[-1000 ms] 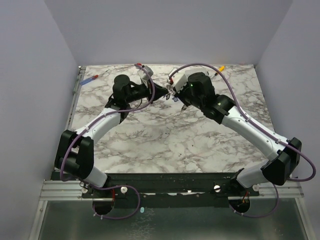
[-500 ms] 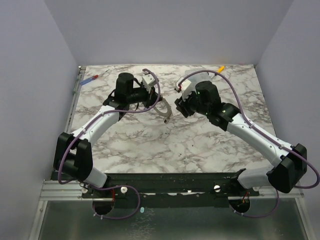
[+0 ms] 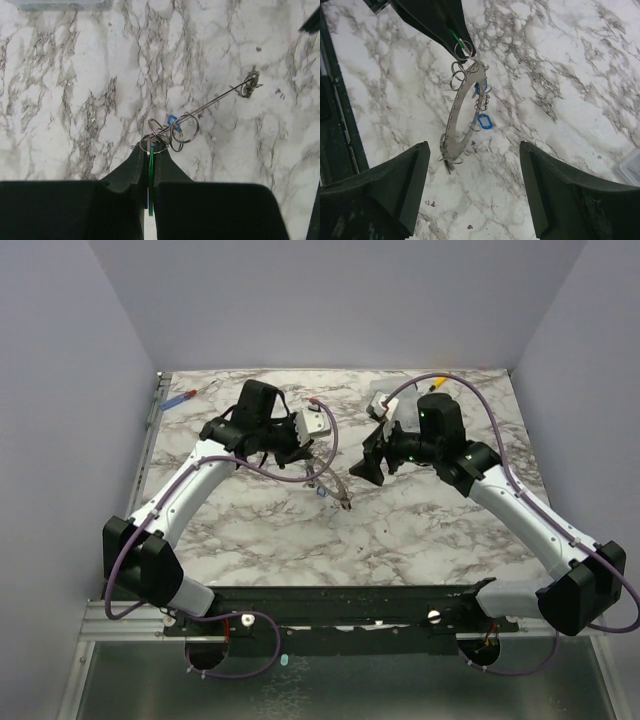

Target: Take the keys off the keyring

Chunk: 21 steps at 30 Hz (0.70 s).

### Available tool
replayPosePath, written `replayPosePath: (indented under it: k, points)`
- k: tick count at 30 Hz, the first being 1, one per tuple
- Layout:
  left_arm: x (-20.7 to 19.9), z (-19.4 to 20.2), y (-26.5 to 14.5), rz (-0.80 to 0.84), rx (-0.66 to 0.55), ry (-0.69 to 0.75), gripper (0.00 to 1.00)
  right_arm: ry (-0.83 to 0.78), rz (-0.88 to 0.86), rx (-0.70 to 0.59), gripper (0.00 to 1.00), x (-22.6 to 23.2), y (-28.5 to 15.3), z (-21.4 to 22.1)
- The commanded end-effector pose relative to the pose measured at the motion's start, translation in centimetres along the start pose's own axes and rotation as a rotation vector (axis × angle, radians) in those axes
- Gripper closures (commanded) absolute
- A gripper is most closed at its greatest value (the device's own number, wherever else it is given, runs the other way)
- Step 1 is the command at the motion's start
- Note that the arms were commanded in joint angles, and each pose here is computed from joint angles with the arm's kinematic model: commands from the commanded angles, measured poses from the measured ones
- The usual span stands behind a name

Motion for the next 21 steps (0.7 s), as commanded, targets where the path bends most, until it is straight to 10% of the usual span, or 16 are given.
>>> replayPosePath:
  k: [1,21]
  points:
    - [-1.1,-1.3,-3.4,0.071,0.144,0.251,1.00,0.022,-0.217,-0.035,0.18,1.3,-1.0,-0.8]
    - [-6.8,-5.9,-3.7,-0.067,0.240,0.990,1.00,-0.005,-0.392,-0.119,0.17,1.5,0.1,1.4]
Point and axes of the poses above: each gripper's point midway between its finger pads, its own y axis out along the fingers, its own x axis along the line the jaws close on, z = x × y, the point moved 10 cm from there along -y, back along the fingers, and after that the axes turned 14 degrees about y, right-handed, at the moved point
